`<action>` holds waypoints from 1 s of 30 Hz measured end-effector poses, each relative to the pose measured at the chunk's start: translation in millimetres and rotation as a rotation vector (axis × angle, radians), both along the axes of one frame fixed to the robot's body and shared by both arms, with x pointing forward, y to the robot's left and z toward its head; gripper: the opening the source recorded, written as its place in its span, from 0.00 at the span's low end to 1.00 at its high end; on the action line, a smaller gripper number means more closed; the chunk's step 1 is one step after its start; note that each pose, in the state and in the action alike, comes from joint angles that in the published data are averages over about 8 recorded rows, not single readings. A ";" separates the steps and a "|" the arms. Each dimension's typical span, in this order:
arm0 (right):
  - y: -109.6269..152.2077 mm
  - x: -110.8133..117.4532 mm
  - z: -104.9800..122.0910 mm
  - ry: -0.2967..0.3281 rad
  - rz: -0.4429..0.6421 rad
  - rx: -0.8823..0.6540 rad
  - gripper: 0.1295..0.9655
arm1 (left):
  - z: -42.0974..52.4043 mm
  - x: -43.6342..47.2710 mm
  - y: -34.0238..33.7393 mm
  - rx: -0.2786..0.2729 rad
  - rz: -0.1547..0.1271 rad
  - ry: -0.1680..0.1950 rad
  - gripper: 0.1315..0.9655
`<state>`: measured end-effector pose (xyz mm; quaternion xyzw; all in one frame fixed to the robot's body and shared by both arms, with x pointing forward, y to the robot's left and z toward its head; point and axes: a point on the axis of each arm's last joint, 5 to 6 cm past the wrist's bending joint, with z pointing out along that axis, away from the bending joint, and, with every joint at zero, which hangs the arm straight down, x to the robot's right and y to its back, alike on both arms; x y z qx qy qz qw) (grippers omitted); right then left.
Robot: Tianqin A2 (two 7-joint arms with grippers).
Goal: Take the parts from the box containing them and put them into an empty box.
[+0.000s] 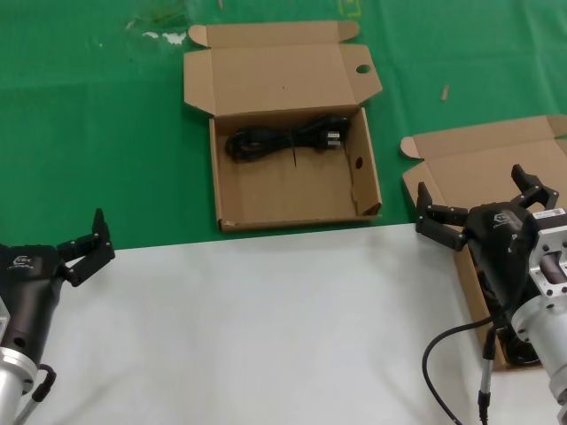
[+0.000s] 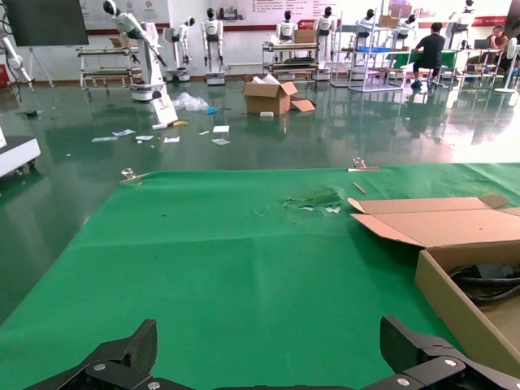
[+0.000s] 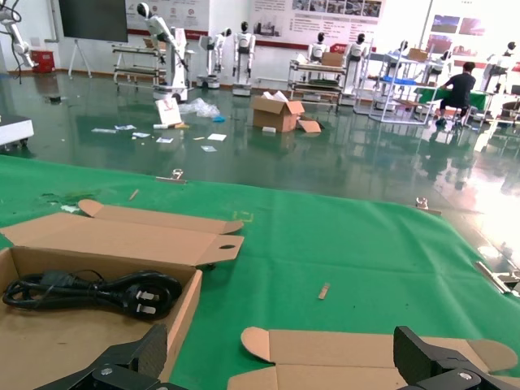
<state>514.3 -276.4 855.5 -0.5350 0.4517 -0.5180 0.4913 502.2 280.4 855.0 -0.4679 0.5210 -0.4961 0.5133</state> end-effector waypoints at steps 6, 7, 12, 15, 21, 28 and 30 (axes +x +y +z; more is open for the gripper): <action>0.0 0.0 0.0 0.000 0.000 0.000 1.00 | 0.0 0.0 0.0 0.000 0.000 0.000 1.00; 0.0 0.0 0.0 0.000 0.000 0.000 1.00 | 0.0 0.0 0.0 0.000 0.000 0.000 1.00; 0.0 0.0 0.0 0.000 0.000 0.000 1.00 | 0.0 0.0 0.0 0.000 0.000 0.000 1.00; 0.0 0.0 0.0 0.000 0.000 0.000 1.00 | 0.0 0.0 0.0 0.000 0.000 0.000 1.00; 0.0 0.0 0.0 0.000 0.000 0.000 1.00 | 0.0 0.0 0.0 0.000 0.000 0.000 1.00; 0.0 0.0 0.0 0.000 0.000 0.000 1.00 | 0.0 0.0 0.0 0.000 0.000 0.000 1.00; 0.0 0.0 0.0 0.000 0.000 0.000 1.00 | 0.0 0.0 0.0 0.000 0.000 0.000 1.00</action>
